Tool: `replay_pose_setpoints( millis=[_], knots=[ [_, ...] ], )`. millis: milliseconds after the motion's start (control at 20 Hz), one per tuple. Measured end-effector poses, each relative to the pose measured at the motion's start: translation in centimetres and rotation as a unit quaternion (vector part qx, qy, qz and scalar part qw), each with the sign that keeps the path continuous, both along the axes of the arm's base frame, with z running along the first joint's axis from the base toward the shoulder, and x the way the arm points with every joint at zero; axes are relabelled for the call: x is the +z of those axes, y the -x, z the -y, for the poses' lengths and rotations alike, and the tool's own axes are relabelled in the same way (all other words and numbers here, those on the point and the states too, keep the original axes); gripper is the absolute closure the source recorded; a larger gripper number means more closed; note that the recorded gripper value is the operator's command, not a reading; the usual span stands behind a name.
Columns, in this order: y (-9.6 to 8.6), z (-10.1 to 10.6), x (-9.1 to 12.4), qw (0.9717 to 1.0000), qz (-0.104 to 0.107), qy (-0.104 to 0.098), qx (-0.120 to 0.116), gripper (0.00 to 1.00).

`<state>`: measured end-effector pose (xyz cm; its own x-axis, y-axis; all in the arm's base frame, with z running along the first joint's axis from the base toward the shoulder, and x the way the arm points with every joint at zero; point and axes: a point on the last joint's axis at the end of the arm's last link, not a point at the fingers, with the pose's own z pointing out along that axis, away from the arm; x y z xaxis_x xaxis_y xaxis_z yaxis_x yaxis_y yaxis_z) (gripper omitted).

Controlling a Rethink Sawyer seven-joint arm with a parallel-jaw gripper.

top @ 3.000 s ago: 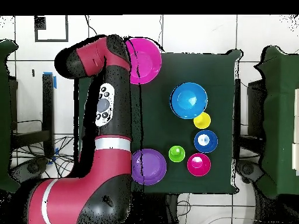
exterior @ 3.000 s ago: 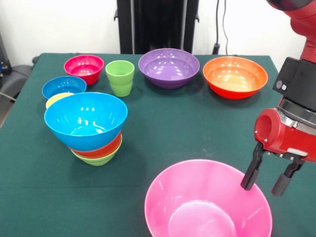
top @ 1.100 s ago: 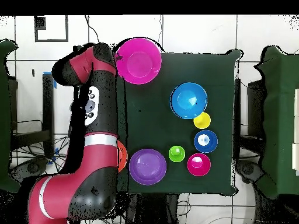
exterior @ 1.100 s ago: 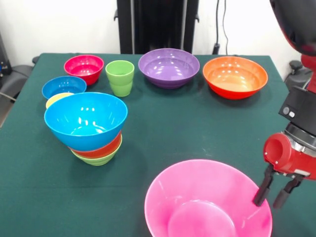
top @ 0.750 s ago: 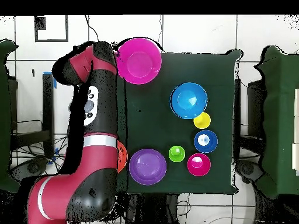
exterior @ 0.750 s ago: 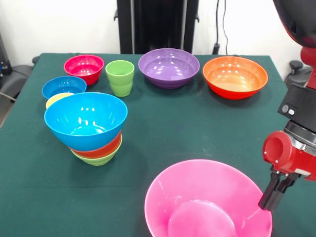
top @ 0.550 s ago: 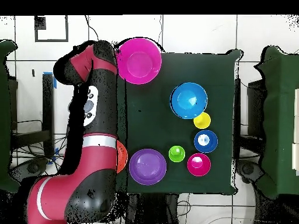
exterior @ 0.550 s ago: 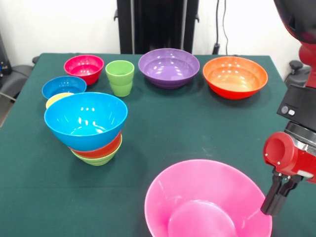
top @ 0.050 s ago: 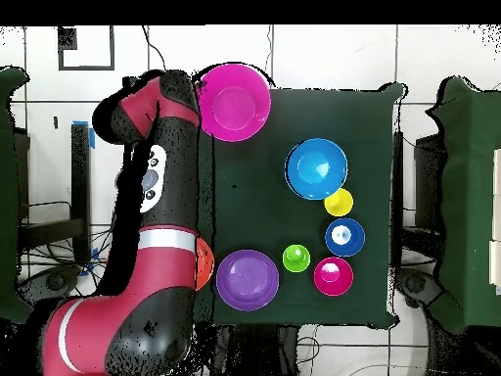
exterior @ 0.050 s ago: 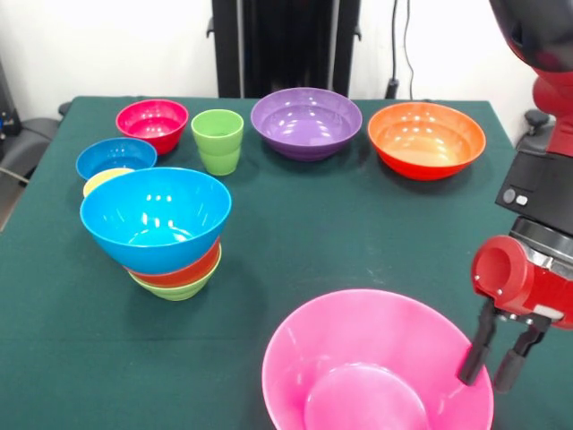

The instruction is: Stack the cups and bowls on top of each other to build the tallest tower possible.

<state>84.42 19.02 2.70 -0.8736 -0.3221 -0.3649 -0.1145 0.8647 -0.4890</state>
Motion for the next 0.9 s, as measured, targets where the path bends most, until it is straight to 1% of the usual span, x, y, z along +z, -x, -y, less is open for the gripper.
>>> replay_pose_setpoints(
  millis=[550,700,900],
  knots=[
    [-0.04,0.04,0.11,1.0,0.0,-0.001,-0.001,0.0],
    [-0.04,-0.03,0.08,1.0,0.0,-0.003,-0.002,0.0],
    [0.12,-0.27,-0.41,0.9999,-0.003,-0.011,-0.007,0.0]
  ],
)
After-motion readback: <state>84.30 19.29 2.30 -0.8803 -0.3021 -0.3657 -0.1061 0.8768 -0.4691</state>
